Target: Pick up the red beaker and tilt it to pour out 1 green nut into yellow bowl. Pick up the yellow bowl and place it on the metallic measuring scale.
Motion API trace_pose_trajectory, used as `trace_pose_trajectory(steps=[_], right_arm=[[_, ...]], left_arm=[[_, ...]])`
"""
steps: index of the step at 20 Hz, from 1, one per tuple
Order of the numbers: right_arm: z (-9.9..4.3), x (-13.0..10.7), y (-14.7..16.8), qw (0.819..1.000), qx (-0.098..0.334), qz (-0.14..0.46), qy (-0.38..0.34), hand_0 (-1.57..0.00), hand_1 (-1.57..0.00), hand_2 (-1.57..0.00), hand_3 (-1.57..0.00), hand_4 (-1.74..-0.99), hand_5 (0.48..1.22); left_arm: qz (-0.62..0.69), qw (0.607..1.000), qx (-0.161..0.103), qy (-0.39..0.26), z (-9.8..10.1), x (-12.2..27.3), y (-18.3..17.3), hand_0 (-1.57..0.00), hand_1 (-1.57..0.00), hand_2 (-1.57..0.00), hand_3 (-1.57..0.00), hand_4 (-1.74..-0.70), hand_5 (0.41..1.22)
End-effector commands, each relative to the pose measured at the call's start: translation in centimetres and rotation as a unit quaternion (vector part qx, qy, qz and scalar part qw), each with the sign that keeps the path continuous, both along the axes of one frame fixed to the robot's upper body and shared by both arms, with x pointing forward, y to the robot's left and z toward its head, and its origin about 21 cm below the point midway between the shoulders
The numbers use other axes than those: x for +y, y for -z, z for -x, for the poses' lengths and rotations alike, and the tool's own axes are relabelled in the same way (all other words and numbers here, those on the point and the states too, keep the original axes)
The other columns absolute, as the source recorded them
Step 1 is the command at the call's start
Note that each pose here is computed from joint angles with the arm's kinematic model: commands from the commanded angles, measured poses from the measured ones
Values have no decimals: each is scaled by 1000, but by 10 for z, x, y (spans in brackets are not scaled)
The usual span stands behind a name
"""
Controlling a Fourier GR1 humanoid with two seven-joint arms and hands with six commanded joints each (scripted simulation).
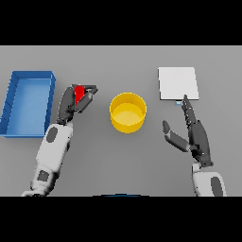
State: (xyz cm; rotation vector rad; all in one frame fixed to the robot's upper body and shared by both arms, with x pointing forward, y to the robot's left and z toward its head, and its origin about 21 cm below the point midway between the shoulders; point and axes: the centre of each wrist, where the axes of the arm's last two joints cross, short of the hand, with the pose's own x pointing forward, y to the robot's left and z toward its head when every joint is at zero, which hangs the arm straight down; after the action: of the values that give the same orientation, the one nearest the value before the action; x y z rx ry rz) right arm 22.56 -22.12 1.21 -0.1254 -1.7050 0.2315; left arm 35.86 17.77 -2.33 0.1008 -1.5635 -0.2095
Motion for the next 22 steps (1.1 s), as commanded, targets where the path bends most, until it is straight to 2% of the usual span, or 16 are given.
trace_pose_trajectory(steps=[1, 3, 7, 10, 12, 14, 19, 22], right_arm=[[0, 0, 0, 1000, 2, 7, 1, 1, 1, 1, 1, -1296, 682], [-2, 4, 0, 1000, -5, 14, -3, 1, 1, 1, 1, -1281, 676], [2, 0, 1, 1000, -15, 17, -2, 1, 1, 1, 1, -1258, 669], [2, 4, 1, 1000, -14, 25, -2, 1, 1, 1, 1, -1245, 673], [-1, 7, -2, 999, -18, 35, 0, 1, 1, 1, 1, -1247, 685], [5, 4, -2, 999, -19, 42, 0, 1, 1, 1, 1, -1243, 691], [4, 5, -3, 999, -6, 39, 3, 1, 1, 1, 1, -1243, 710], [5, -1, -6, 999, -12, 39, 2, 1, 1, 1, 1, -1254, 717]], left_arm=[[6, 1000, -4, -2, -1, 0, -3, -1422, -1425, -1427, -1426, -1591, 1123], [9, 1000, -11, -2, -3, 2, -6, -1475, -1478, -1479, -1478, -1645, 1112], [0, 998, -56, -1, -4, 0, -28, -1532, -1533, -1533, -1533, -1702, 1098], [-35, 996, -78, 14, -6, -3, -51, -1551, -1551, -1552, -1552, -1721, 1101], [-104, 990, -82, 49, -8, -5, -66, -1558, -1558, -1559, -1559, -1728, 1113], [-176, 977, -80, 84, -9, -8, -77, -1563, -1563, -1563, -1563, -1733, 1121], [-227, 964, -80, 114, -7, -11, -83, -1563, -1563, -1563, -1563, -1733, 1113], [-331, 928, -99, 140, -13, -18, -92, -1567, -1567, -1567, -1567, -1737, 1112]])
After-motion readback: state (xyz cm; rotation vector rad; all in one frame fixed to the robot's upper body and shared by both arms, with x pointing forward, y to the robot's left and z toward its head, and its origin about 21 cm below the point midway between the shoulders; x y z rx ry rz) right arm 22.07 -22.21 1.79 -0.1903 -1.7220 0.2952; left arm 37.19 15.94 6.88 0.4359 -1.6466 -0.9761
